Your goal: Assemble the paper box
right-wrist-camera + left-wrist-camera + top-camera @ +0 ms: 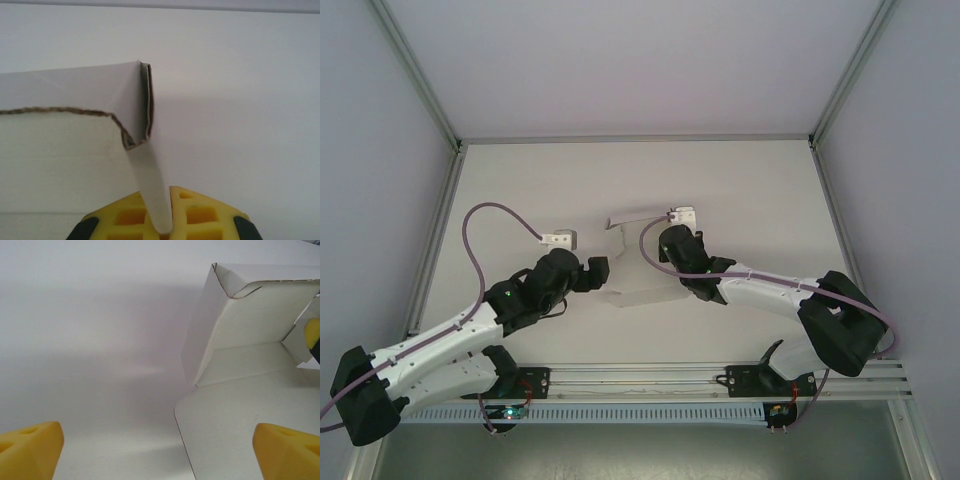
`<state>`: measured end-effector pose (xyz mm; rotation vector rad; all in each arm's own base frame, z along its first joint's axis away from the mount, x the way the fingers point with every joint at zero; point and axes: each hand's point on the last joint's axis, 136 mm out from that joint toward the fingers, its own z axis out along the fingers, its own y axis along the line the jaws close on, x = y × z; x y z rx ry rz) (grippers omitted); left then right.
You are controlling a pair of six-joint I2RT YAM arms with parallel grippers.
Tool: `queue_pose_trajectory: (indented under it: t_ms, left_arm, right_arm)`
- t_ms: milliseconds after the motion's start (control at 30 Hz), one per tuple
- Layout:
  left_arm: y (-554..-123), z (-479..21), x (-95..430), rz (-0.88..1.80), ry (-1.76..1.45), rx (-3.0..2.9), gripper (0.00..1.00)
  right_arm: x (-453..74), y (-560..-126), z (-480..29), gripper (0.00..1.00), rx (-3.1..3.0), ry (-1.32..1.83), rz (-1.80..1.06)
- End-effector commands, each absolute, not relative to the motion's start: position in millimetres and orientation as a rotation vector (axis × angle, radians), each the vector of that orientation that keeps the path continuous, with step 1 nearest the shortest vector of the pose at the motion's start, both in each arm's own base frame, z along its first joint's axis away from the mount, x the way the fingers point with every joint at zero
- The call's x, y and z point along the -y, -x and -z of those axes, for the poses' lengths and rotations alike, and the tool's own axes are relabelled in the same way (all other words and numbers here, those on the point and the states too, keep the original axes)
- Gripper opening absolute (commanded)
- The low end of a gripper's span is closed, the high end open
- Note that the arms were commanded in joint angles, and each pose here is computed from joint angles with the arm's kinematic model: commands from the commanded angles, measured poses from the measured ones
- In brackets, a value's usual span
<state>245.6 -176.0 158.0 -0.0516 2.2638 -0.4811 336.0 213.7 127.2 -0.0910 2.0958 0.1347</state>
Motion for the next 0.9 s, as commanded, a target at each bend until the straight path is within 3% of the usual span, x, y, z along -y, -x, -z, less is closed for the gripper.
queue_pose_trajectory:
  t_ms: [0,200,433,867]
  left_arm:
    - [-254.0,-155.8,172.4,0.472,0.084,-2.26,0.87]
    - [-270.3,-159.9,196.8,0.572,0.06,-2.214,0.58]
    - [-291.3,-156.5,194.0,0.445,0.094,-2.207,0.47]
    - [-323.6,-133.1,158.8,-0.026,0.192,-2.196,0.09]
  right_arm:
    - [-227.5,-331.9,-130.0,0.0,-2.089,0.136,-0.21]
    - [-240.0,-323.1,-127.0,0.0,-2.125,0.132,-0.297]
    - [-249.4,-314.3,-130.4,0.0,-2.135,0.095,-0.293]
    - [-270.1,-297.7,-158.5,0.0,-2.083,0.092,-0.456]
